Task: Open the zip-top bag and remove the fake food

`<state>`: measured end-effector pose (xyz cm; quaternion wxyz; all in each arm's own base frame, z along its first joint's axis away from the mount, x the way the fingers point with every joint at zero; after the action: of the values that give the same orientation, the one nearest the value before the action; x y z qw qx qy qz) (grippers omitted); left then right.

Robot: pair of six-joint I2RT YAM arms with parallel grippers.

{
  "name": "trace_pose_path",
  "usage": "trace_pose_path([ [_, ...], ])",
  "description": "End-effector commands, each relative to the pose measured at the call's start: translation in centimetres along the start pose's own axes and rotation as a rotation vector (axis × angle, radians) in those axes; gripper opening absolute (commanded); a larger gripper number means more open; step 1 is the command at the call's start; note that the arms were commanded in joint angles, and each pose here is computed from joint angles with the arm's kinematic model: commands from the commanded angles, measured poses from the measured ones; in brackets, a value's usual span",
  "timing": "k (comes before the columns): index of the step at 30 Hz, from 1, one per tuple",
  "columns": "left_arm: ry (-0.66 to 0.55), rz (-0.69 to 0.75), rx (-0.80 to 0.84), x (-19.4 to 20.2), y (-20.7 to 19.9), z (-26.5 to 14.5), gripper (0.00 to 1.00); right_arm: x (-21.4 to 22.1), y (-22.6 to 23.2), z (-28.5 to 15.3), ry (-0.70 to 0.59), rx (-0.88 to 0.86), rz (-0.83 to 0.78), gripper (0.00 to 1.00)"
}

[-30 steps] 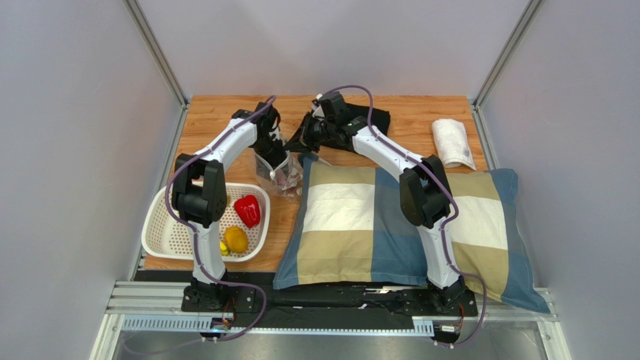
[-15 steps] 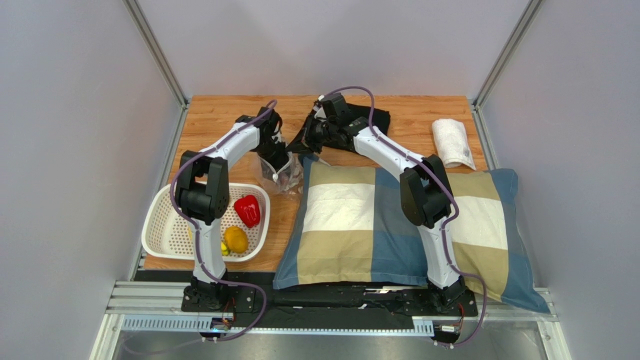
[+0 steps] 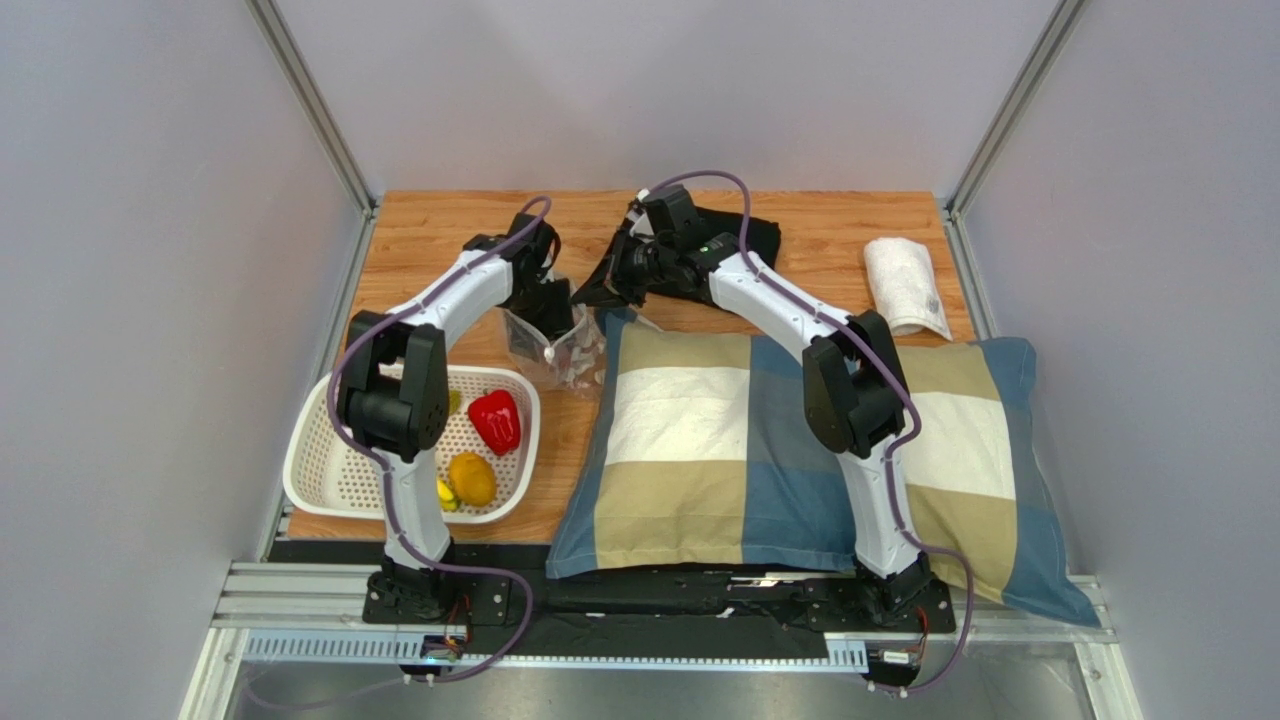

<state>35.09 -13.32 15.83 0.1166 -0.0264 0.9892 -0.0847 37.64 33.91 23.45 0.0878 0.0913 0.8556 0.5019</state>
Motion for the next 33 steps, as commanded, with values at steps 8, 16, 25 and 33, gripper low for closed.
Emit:
trace_pose_path([
  [8,-0.143,-0.067,0.065,-2.5,0.1,-1.7,0.73,0.1,4.4,-2.3,-0.014,-0.1,-0.047,0.0],
  [16,-0.083,-0.046,0.001,-3.0,0.5,0.2,0.75,-0.1,3.9,-1.9,-0.011,-0.091,-0.04,0.0],
  [25,-0.036,-0.031,-0.046,-3.4,1.0,3.2,0.72,0.0,3.1,-1.4,-0.006,-0.073,-0.032,0.0],
  [33,-0.043,-0.026,-0.062,-3.0,1.3,3.7,0.49,-0.1,2.3,-1.6,-0.012,-0.052,-0.026,0.0],
])
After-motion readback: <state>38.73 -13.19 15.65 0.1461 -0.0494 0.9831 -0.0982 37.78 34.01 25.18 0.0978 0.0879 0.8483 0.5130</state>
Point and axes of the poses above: each gripper's point midway between its finger pads, its own z axis out along the fingers, its own y axis along the line the jaws close on, x = y × z, the point moved 10 cm from there along -z, back along the fingers, and after that the axes turned 5 degrees about z, right-handed, at the moved point
